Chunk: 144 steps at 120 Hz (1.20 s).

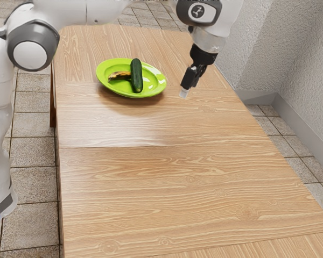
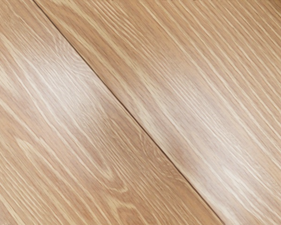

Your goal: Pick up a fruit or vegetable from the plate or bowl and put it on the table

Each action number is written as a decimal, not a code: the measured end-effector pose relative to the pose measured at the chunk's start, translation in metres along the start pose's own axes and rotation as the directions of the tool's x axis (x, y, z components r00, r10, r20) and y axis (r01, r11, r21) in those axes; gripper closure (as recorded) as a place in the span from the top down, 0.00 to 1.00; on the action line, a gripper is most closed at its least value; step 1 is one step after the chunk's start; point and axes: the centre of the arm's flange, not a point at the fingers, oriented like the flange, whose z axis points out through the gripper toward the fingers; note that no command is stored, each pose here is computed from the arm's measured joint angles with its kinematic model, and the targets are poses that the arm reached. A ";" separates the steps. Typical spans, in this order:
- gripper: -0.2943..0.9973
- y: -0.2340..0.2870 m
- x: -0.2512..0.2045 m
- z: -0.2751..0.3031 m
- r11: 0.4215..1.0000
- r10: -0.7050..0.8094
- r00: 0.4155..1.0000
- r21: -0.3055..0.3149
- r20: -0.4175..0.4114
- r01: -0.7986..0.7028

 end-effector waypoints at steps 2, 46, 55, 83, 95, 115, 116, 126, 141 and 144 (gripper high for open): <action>0.77 0.001 0.000 0.001 1.000 -0.006 1.000 0.001 -0.001 0.006; 0.77 0.027 0.059 -0.029 0.993 -0.115 0.993 0.001 0.038 0.115; 0.77 0.052 0.105 -0.021 0.988 -0.150 0.988 0.027 0.036 0.149; 0.77 0.027 0.186 0.000 0.999 -0.029 0.998 0.046 0.048 0.027; 0.77 0.034 0.194 0.002 0.999 0.031 0.999 0.020 0.034 -0.032; 0.77 0.052 0.187 0.046 0.971 0.239 0.970 0.022 -0.031 -0.239; 0.77 0.054 0.188 0.048 0.969 0.249 0.968 0.021 -0.032 -0.248; 0.77 0.070 0.208 0.052 0.945 0.328 0.944 -0.007 -0.032 -0.328; 0.77 0.090 0.228 0.061 0.893 0.448 0.892 -0.027 -0.059 -0.450; 0.77 0.094 0.233 0.066 0.883 0.467 0.882 -0.023 -0.063 -0.470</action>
